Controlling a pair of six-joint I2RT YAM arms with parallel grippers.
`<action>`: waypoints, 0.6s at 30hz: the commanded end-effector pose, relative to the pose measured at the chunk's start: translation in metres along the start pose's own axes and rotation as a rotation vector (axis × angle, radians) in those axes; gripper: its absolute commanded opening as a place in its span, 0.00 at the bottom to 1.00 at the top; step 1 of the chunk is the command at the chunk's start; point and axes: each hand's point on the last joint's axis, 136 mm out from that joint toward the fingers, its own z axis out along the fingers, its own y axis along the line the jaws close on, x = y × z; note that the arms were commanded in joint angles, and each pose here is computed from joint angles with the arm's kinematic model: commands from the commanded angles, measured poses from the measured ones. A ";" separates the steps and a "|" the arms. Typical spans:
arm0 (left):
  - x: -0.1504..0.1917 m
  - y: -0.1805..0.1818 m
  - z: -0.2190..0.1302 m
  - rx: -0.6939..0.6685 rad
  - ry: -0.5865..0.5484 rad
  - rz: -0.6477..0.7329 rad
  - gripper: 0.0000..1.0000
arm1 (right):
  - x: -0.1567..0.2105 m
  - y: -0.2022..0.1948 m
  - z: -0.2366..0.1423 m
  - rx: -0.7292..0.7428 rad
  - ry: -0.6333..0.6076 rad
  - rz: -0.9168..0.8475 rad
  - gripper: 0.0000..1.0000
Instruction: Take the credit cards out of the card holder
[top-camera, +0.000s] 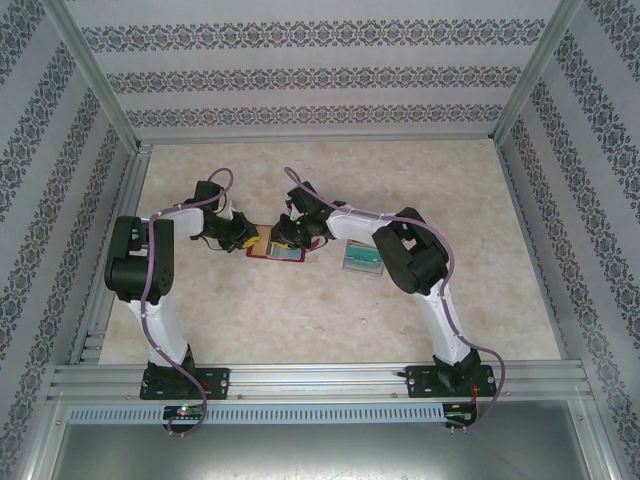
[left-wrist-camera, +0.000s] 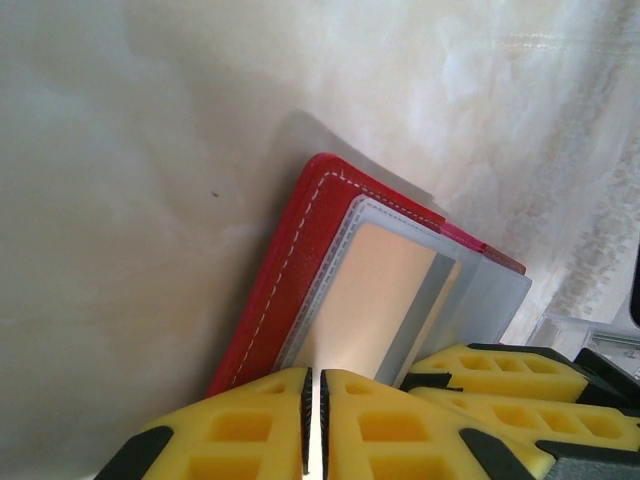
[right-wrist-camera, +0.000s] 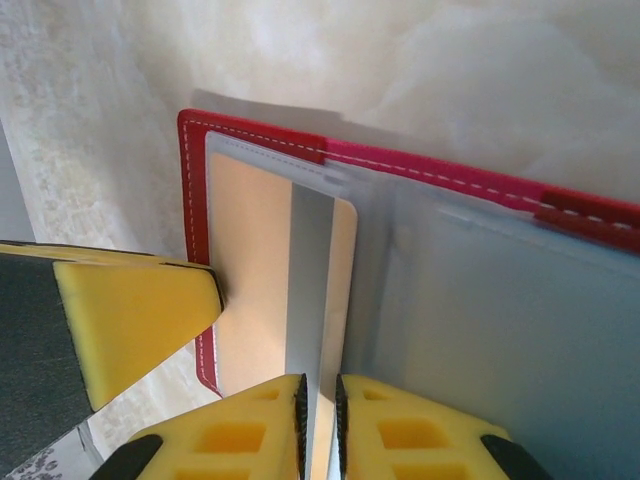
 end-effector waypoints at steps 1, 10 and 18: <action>0.008 0.009 0.000 -0.030 0.020 -0.006 0.14 | -0.001 0.009 0.008 -0.034 0.012 0.002 0.19; 0.008 0.009 0.000 -0.031 0.018 -0.006 0.14 | 0.000 0.007 0.009 -0.042 0.016 0.011 0.00; 0.007 0.013 -0.001 -0.058 0.012 -0.008 0.14 | -0.004 0.002 -0.005 -0.046 -0.016 0.013 0.00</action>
